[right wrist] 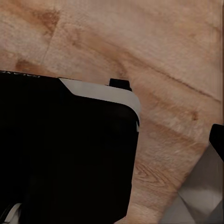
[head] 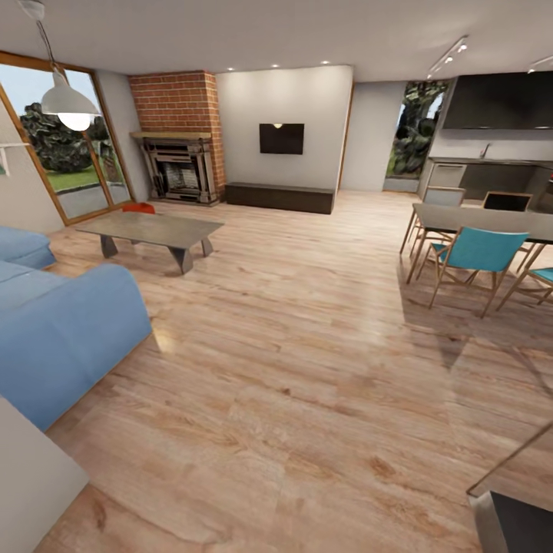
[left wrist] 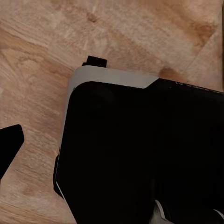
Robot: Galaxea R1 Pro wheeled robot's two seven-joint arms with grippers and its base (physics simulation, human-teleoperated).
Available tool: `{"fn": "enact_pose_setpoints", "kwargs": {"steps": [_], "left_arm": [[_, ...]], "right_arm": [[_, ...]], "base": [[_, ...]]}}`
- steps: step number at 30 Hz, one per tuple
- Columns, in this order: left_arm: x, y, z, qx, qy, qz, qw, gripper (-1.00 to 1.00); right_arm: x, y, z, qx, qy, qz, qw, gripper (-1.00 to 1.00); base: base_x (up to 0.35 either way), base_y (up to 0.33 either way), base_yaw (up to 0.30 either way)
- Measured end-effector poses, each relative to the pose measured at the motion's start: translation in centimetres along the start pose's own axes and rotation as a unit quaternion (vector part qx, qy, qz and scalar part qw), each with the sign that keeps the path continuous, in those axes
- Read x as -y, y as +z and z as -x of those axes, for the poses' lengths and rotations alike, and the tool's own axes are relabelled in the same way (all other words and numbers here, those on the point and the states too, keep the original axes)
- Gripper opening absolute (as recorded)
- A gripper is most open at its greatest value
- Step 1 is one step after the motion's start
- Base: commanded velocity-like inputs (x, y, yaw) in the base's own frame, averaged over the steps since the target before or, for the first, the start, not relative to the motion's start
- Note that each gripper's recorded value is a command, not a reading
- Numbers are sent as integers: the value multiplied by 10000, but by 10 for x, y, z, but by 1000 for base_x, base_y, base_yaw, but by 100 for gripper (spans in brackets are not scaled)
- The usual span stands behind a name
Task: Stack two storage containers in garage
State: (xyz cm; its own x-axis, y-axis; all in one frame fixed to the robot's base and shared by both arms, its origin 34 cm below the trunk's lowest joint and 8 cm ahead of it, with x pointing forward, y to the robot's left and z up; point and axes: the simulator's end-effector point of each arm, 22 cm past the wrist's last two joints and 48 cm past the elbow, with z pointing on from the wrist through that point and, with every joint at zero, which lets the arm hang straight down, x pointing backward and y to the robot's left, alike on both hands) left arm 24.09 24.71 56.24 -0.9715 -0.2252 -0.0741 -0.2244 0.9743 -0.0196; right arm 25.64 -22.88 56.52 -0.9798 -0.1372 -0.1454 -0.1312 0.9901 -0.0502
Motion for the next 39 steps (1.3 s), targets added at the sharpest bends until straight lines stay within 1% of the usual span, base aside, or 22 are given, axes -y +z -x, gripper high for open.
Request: {"fn": "enact_pose_setpoints", "kwargs": {"steps": [39], "left_arm": [[0,0,0,0,-2,0,10000,100]], "right_arm": [[0,0,0,0,0,-1,10000,100]], "base": [[322,0,0]]}}
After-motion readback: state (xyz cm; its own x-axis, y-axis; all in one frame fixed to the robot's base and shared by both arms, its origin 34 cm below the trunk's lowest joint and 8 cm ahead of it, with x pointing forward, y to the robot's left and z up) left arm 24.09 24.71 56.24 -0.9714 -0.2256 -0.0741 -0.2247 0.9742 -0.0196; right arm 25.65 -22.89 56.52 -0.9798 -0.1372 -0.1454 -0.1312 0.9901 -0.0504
